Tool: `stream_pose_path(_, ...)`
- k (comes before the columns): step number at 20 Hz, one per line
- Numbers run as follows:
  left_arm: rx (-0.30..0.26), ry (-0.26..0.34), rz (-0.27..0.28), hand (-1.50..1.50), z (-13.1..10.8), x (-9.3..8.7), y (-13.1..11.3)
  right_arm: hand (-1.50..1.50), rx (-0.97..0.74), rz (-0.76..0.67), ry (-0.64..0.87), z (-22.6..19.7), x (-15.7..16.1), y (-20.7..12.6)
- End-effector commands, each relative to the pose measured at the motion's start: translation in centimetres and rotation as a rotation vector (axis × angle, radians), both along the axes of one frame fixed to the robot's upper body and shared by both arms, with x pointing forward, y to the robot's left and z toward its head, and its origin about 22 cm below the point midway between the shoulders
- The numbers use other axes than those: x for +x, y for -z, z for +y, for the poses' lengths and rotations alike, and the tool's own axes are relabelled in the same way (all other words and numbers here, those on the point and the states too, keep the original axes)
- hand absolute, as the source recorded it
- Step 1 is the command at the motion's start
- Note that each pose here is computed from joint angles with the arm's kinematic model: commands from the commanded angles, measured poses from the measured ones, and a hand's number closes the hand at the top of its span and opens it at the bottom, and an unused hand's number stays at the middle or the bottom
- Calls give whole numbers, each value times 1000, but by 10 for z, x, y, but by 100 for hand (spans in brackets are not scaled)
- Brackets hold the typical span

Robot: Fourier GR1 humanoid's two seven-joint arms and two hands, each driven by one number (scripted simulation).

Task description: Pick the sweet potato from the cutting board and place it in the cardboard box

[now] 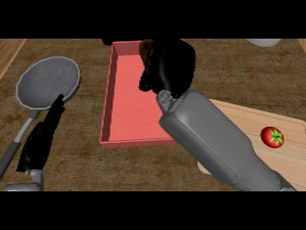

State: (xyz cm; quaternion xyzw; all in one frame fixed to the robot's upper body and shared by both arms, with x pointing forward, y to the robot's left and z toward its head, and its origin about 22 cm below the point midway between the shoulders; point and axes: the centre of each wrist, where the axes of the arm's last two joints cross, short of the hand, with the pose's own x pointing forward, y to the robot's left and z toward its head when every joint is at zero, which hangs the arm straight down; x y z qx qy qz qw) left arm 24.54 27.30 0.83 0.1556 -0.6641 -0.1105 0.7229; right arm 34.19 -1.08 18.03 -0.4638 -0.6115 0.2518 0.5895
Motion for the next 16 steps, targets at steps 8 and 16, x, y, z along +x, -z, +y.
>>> stream_pose_path(8, -2, 35, -2, 0, 0, 5, 0, -150, 169, 166, 211, -9, 58, 47)
stream_pose_path(16, -1, 51, -18, 0, -18, 7, 1, -150, 263, 71, 206, -18, 71, 71)
